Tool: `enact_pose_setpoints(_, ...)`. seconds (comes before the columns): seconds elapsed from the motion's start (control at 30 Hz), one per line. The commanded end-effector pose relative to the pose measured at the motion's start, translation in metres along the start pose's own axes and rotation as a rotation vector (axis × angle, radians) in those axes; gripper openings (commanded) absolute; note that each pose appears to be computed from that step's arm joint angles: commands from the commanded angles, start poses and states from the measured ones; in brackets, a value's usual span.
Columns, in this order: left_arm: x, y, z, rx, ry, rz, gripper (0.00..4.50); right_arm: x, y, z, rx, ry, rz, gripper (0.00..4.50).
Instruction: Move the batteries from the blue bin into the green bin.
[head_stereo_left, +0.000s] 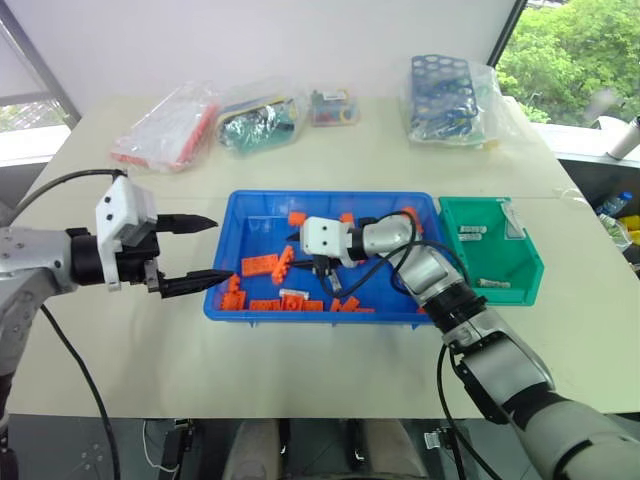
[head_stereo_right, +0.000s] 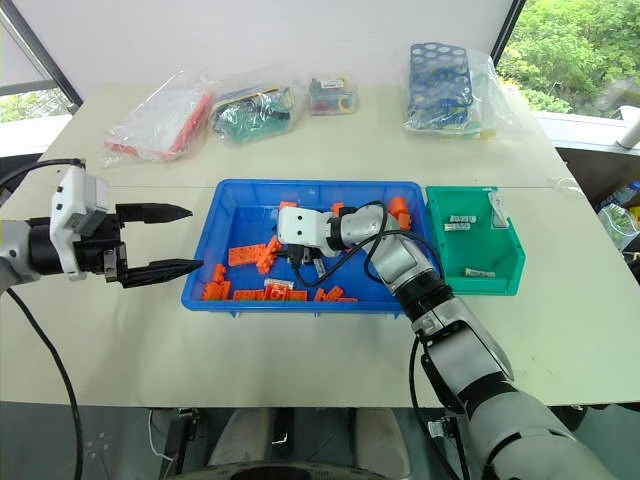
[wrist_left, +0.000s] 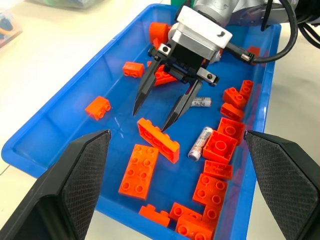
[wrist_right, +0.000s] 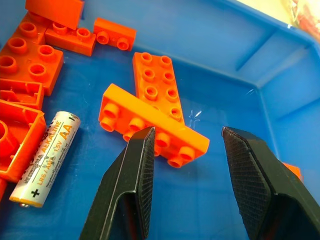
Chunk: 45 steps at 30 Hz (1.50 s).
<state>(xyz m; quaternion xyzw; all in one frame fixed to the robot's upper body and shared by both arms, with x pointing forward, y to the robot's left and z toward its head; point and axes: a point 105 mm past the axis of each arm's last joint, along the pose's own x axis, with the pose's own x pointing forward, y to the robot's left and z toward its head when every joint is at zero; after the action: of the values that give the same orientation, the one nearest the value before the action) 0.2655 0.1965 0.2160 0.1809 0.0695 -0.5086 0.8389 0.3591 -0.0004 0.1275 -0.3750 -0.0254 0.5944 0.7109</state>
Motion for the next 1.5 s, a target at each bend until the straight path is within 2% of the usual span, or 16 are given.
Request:
enact_pose_setpoints(0.03, -0.001, 0.001, 0.008, 0.042, -0.019, 0.005, 4.50, -0.003, 0.001, 0.006, -0.043, -0.004, 0.011, 2.19)
enact_pose_setpoints(0.37, 0.001, 0.001, 0.008, 0.042, -0.021, 0.005, 4.50, -0.007, 0.000, 0.007, -0.069, 0.013, 0.028, 2.19)
enact_pose_setpoints(0.47, 0.002, -0.004, 0.007, 0.031, -0.016, -0.021, 4.50, -0.018, -0.006, 0.018, 0.011, -0.008, 0.049, 2.19)
enact_pose_setpoints(0.57, 0.004, -0.009, 0.003, 0.032, 0.000, -0.052, 4.50, -0.027, 0.003, 0.026, 0.117, -0.013, 0.134, 2.19)
enact_pose_setpoints(0.7, 0.007, -0.006, 0.005, 0.038, -0.015, -0.046, 4.50, -0.033, 0.020, 0.019, 0.205, 0.050, 0.217, 2.19)
enact_pose_setpoints(0.87, 0.009, -0.008, 0.005, 0.041, -0.016, -0.060, 4.50, -0.029, 0.029, 0.005, 0.248, 0.105, 0.221, 2.19)
enact_pose_setpoints(1.3, 0.007, -0.005, 0.006, 0.051, -0.011, -0.048, 4.50, -0.023, 0.038, -0.004, 0.301, 0.112, 0.243, 2.19)
enact_pose_setpoints(1.5, 0.007, -0.005, 0.006, 0.051, -0.008, -0.050, 4.50, -0.025, 0.044, 0.000, 0.297, 0.105, 0.278, 2.19)
